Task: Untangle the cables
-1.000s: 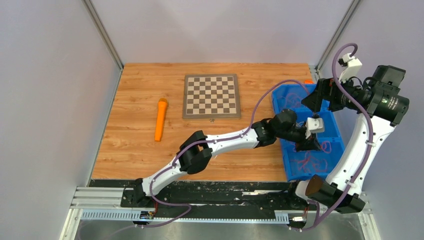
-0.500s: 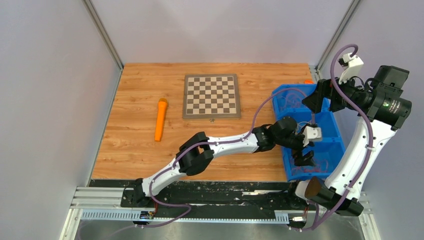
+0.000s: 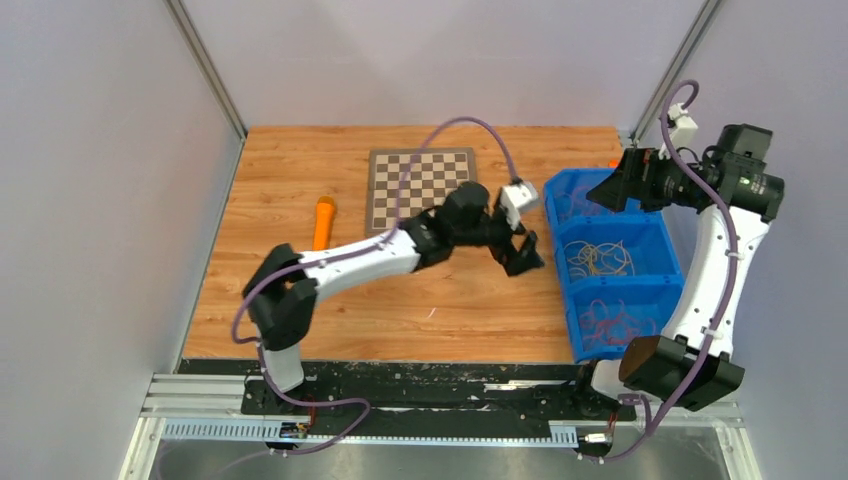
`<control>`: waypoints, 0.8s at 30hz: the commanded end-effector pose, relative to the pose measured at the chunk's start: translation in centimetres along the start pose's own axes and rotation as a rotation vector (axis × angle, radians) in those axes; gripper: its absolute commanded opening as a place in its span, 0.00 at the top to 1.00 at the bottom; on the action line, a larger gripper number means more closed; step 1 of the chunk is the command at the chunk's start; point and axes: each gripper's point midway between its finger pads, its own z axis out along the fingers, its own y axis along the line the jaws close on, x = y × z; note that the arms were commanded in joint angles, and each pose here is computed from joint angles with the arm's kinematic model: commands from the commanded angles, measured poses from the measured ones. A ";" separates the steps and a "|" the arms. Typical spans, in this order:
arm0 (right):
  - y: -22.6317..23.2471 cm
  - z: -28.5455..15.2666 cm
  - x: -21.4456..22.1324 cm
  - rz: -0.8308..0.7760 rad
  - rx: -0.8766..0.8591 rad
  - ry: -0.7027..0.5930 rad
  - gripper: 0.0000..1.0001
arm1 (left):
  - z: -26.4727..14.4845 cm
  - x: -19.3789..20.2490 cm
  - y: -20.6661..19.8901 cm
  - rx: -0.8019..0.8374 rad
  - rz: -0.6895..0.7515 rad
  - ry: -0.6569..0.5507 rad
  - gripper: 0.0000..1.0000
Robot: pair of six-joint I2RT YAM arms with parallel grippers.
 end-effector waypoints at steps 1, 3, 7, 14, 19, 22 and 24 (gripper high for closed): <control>0.7 4.3 -2.2 0.002 -0.095 -0.049 0.00 | -9.2 -4.1 4.0 -0.163 -0.130 0.042 0.00; 1.5 6.2 -2.2 0.005 -0.134 -0.030 0.00 | -13.1 -2.9 6.5 -0.225 -0.213 0.150 0.00; 3.1 9.6 -0.7 -0.040 -0.151 0.025 0.00 | -23.5 -1.6 12.6 -0.428 -0.369 0.235 0.00; 5.4 13.1 6.5 -0.144 -0.155 0.129 0.00 | -38.1 2.6 15.8 -0.725 -0.592 0.278 0.00; 6.4 13.0 10.3 -0.176 -0.157 0.150 0.00 | -44.0 6.7 15.0 -0.903 -0.672 0.248 0.00; 6.4 12.3 10.8 -0.201 -0.143 0.136 0.00 | -44.9 7.5 14.1 -0.965 -0.657 0.225 0.00; 6.4 12.0 10.8 -0.216 -0.141 0.127 0.00 | -44.9 7.9 13.7 -0.975 -0.664 0.212 0.00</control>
